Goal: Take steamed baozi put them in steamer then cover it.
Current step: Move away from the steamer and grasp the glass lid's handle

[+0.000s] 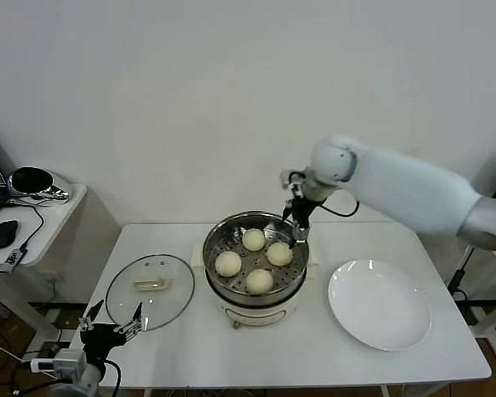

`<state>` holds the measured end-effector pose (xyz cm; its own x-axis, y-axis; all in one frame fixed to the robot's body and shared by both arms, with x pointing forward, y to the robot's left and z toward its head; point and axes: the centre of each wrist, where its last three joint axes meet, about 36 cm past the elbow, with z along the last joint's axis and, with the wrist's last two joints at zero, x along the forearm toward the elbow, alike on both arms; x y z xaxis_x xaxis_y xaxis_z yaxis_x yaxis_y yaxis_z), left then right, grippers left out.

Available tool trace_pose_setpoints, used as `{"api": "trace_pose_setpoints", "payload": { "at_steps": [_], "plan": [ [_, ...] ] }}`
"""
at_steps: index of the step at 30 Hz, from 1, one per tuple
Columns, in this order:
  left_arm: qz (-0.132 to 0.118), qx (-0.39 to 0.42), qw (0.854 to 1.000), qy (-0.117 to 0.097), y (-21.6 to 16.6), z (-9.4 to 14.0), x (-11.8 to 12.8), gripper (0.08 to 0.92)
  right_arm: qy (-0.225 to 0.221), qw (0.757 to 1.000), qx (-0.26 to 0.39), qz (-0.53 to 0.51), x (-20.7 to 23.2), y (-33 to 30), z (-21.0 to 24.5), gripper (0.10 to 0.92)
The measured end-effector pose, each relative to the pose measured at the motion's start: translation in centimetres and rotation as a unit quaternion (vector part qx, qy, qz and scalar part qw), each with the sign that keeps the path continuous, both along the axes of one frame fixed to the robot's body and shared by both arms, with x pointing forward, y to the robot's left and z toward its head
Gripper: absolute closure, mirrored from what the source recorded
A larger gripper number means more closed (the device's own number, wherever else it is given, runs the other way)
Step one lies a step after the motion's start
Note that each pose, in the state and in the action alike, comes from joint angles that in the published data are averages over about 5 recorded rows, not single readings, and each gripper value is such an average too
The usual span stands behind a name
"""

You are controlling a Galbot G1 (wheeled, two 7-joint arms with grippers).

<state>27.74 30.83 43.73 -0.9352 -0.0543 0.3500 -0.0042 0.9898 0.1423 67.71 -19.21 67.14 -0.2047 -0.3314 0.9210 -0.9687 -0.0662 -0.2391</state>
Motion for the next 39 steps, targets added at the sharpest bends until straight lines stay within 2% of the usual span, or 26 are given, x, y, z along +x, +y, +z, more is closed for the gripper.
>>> {"api": "trace_pose_setpoints", "payload": {
  "at_steps": [7, 13, 20, 28, 34, 39],
  "plan": [
    [0.001, -0.012, 1.0, 0.003, -0.1, -0.1, 0.4, 0.177, -0.079, 0.988, 0.122, -0.053, -3.1, -6.2, 1.2, 0.2],
    [0.0, -0.028, 1.0, -0.008, -0.5, -0.3, 0.5, 0.177, -0.162, 0.951, 0.237, -0.119, -7.2, -10.9, 0.0, 0.2],
    [-0.002, -0.037, 0.999, -0.02, -0.7, -0.6, 0.5, 0.177, -0.235, 0.879, 0.363, -0.199, -12.0, -13.7, -4.0, 0.2],
    [0.002, -0.011, 0.999, -0.038, -0.5, -1.3, 1.2, 0.177, -0.276, 0.773, 0.482, -0.307, -17.9, -16.3, -11.4, 0.2],
    [0.003, 0.055, 0.997, -0.055, 0.1, -2.1, 2.3, 0.177, -0.289, 0.693, 0.512, -0.419, -24.3, -19.4, -17.7, 0.2],
    [-0.008, 0.168, 0.983, -0.072, 0.8, -3.4, 3.1, 0.177, -0.285, 0.646, 0.508, -0.494, -29.8, -20.6, -22.0, 0.2]
  ]
}}
